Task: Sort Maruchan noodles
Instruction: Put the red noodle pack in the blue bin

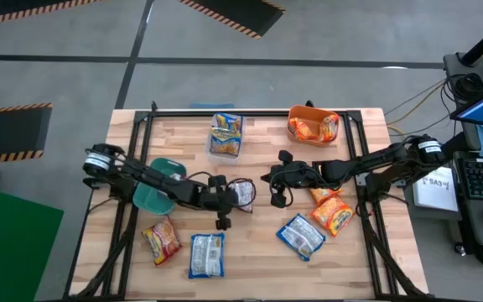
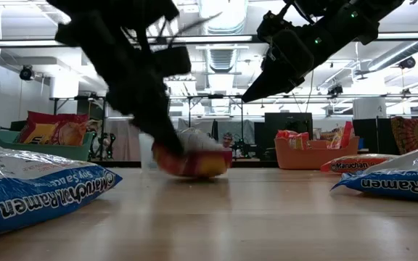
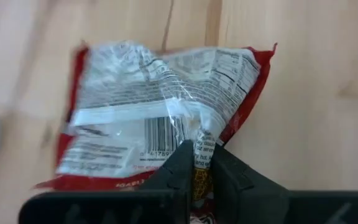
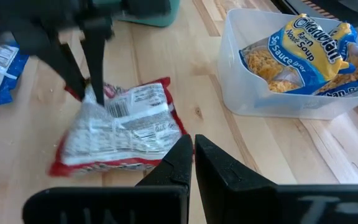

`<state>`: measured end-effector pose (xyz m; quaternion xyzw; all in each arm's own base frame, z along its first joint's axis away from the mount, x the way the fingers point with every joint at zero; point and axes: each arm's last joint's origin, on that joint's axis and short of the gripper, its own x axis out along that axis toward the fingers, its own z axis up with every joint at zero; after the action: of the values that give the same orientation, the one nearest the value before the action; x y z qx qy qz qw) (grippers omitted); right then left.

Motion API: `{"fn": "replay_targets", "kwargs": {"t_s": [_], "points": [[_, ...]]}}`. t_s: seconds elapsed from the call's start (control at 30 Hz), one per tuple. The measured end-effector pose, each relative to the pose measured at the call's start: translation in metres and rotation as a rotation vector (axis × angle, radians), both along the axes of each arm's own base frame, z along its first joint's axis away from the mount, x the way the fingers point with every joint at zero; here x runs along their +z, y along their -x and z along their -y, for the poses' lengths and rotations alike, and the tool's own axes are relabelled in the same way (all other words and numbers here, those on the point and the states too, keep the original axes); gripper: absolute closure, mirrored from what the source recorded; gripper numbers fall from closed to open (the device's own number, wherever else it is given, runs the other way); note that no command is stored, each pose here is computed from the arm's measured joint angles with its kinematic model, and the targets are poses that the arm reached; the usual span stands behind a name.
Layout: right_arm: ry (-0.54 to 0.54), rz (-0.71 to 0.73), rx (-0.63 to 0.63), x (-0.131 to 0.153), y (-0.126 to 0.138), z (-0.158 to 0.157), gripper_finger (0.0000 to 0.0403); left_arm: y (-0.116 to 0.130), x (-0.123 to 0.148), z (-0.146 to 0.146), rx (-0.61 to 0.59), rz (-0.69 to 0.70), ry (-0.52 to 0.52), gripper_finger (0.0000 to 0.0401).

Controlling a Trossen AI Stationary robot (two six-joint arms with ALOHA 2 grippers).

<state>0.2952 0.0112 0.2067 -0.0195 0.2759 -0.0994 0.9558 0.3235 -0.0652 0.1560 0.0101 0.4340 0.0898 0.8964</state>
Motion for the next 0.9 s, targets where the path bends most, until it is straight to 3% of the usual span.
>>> {"fn": "replay_targets", "kwargs": {"t_s": [0.13, 0.3, 0.53, 0.7, 0.9], "points": [[0.001, 0.0, 0.0, 0.0, 0.0, 0.0, 0.0394, 0.007, 0.031, -0.003, 0.022, 0.101, -0.005, 0.0395], [0.0, 0.0, 0.0, 0.0, 0.0, 0.0, 0.0394, 0.027, 0.081, -0.012, 0.143, 0.271, -0.003, 0.0397], [0.001, 0.0, 0.0, 0.0, 0.0, 0.0, 0.0394, 0.091, 0.139, -0.03, 0.447, 0.423, 0.106, 0.0398], [0.001, 0.0, 0.001, 0.0, 0.0, 0.0, 0.0394, 0.145, 0.155, -0.043, 0.677, 0.447, 0.236, 0.0398], [0.002, 0.003, 0.001, 0.0, 0.0, 0.0, 0.0394, 0.189, 0.148, -0.053, 0.913, 0.326, 0.315, 0.0398]]}}
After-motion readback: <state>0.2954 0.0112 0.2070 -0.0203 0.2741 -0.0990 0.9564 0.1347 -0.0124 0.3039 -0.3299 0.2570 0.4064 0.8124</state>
